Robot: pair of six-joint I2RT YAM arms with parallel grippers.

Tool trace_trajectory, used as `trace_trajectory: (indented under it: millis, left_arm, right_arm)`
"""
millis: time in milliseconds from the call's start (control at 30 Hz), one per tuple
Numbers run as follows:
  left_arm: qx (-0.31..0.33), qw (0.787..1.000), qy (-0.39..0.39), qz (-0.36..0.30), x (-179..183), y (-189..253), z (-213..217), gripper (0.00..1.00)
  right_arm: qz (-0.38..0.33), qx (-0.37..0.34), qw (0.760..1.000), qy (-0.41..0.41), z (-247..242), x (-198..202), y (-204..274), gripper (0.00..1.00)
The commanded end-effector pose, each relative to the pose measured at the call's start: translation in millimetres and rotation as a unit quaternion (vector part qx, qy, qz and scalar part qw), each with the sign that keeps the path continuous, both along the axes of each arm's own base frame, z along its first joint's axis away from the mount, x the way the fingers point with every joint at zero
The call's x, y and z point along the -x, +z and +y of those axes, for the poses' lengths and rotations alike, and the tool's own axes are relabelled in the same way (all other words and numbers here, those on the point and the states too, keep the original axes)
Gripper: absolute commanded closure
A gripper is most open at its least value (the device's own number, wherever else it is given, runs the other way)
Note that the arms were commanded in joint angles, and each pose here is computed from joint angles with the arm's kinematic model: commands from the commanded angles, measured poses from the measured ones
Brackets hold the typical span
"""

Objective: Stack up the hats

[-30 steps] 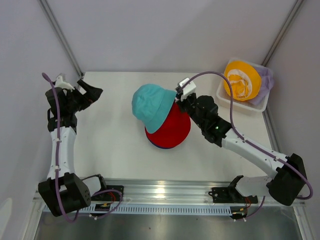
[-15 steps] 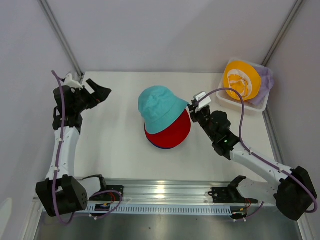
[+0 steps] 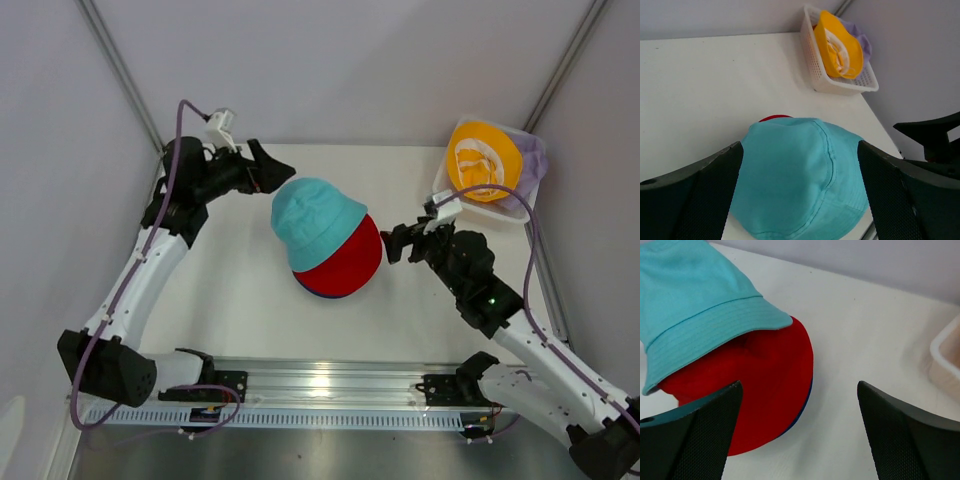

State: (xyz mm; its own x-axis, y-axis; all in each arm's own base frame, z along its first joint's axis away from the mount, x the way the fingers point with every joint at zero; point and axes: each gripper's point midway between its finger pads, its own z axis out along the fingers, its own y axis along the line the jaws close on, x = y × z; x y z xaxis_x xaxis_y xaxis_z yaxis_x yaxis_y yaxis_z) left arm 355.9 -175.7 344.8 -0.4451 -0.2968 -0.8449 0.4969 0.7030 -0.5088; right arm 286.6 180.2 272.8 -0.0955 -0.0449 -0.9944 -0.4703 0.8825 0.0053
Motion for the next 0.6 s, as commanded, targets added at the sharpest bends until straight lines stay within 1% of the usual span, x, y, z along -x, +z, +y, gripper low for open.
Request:
trace_trajectory:
  millis: [0, 33, 67, 167, 200, 233, 267, 333, 367, 433, 500, 533, 567]
  left_arm:
    - [-0.033, 0.999, -0.043, 0.003, 0, -4, -26, 0.02]
    - [-0.041, 0.998, -0.044, 0.012, 0, -12, -29, 0.03]
    - [-0.048, 0.998, -0.035, 0.02, -2, -18, -29, 0.03]
    - [-0.051, 0.998, -0.038, 0.026, 3, -28, -35, 0.04]
    - [-0.052, 0.998, -0.038, 0.024, 4, -28, -35, 0.04]
    - [-0.052, 0.998, -0.034, 0.025, 4, -29, -34, 0.04]
    - [-0.054, 0.998, -0.033, 0.025, 5, -29, -34, 0.04]
    - [-0.057, 0.998, -0.029, 0.02, 7, -28, -32, 0.04]
    - [-0.056, 0.998, -0.029, 0.014, 7, -23, -31, 0.04]
    - [-0.057, 0.998, -0.025, 0.014, 9, -26, -29, 0.04]
    - [-0.056, 0.998, -0.025, 0.011, 10, -25, -29, 0.04]
    - [-0.056, 0.998, -0.023, 0.011, 11, -26, -28, 0.04]
    - [-0.055, 0.998, -0.023, 0.01, 12, -25, -28, 0.04]
  right_arm:
    - [0.097, -0.116, 0.987, -0.043, -17, 21, -2, 0.01]
    - [0.106, -0.148, 0.982, -0.049, -18, 21, 3, 0.0]
    - [0.122, -0.215, 0.967, -0.059, -17, 20, 10, 0.0]
    - [0.137, -0.322, 0.936, -0.047, -6, 13, 24, 0.01]
    - [0.155, -0.396, 0.904, -0.045, 0, 11, 34, 0.01]
    - [0.17, -0.426, 0.888, -0.04, 7, 6, 31, 0.01]
    - [0.156, -0.467, 0.87, -0.015, 13, 3, 48, 0.01]
    - [0.183, -0.51, 0.84, 0.001, 26, -4, 42, 0.0]
    - [0.18, -0.523, 0.833, 0.011, 30, -7, 49, 0.01]
    - [0.203, -0.526, 0.825, 0.029, 47, -11, 52, 0.0]
    - [0.221, -0.523, 0.823, 0.03, 58, -15, 52, 0.0]
    - [0.227, -0.53, 0.816, 0.034, 63, -16, 59, 0.0]
    - [0.243, -0.527, 0.814, 0.027, 68, -19, 52, 0.0]
